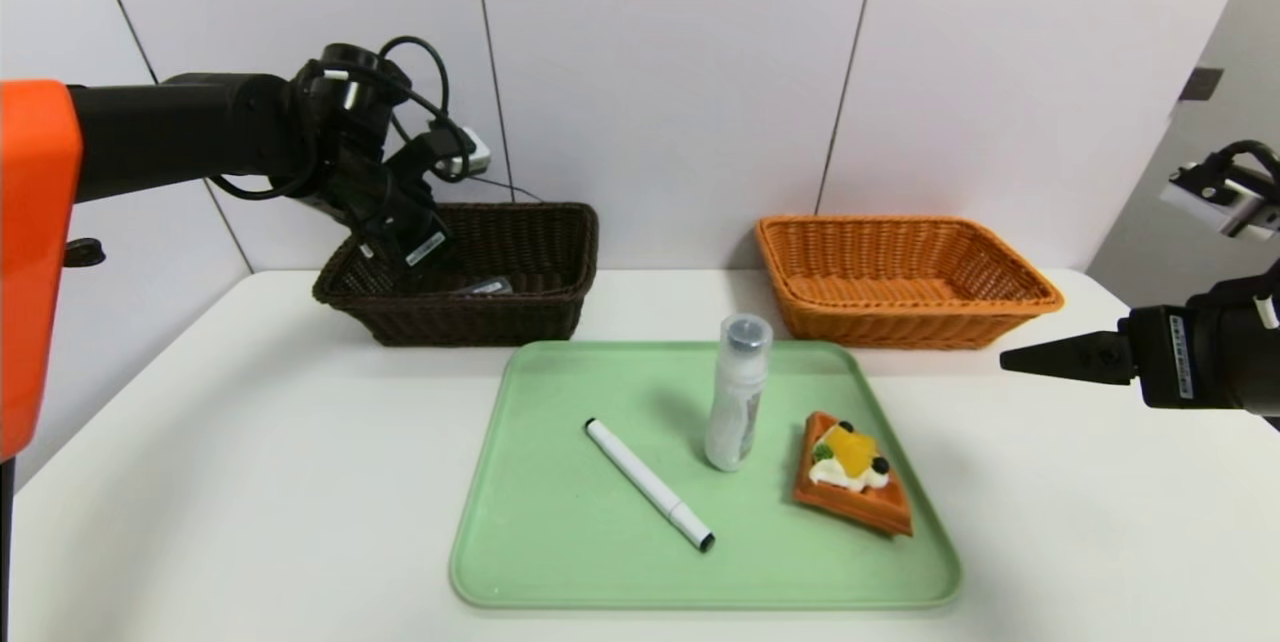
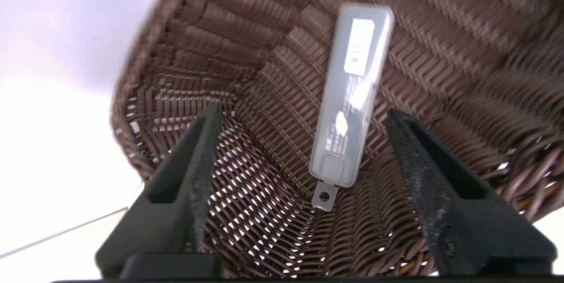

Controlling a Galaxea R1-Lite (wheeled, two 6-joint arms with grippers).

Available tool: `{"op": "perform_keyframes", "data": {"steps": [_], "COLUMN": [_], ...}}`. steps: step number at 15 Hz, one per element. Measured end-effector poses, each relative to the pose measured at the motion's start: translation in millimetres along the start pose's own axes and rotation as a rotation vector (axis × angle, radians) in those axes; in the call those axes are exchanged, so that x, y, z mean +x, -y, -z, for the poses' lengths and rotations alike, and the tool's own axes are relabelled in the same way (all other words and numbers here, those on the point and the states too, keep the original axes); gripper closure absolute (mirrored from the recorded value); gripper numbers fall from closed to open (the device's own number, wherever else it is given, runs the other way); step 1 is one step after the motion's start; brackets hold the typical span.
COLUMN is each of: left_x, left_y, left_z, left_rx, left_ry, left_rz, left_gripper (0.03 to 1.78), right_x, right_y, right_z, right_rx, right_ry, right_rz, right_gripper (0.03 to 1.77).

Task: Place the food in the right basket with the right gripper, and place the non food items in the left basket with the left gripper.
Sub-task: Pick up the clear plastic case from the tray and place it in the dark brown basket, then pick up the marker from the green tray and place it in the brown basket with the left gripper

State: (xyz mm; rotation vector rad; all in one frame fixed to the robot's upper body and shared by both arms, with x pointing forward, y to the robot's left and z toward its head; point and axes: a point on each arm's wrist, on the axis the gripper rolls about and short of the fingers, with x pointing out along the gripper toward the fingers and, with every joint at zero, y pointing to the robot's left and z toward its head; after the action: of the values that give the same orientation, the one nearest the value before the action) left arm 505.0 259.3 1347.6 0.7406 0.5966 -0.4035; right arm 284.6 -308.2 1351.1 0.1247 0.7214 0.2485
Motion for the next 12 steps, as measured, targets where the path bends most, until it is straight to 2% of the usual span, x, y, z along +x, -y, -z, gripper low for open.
{"op": "perform_keyframes", "data": {"steps": [3, 7, 12], "left_x": [-20, -56, -99], "left_y": [8, 47, 120], "left_z": [-14, -44, -75], "left_rx": [-0.057, -0.076, 0.064], "left_ry": [0.047, 0.119, 0.171], "left_rz": [0.009, 0.15, 0.411], "left_gripper": [0.34, 0.25, 0.18], "right_x": [-2, -7, -11], "right_y": [0, -1, -1], "right_z": [0, 0, 2], "right_rx": [-0.001, -0.003, -0.002], "right_ry": [0.006, 0.023, 0.031], "right_rz": [-0.001, -0.001, -0.001], "right_gripper": [0.1, 0.1, 0.1]}}
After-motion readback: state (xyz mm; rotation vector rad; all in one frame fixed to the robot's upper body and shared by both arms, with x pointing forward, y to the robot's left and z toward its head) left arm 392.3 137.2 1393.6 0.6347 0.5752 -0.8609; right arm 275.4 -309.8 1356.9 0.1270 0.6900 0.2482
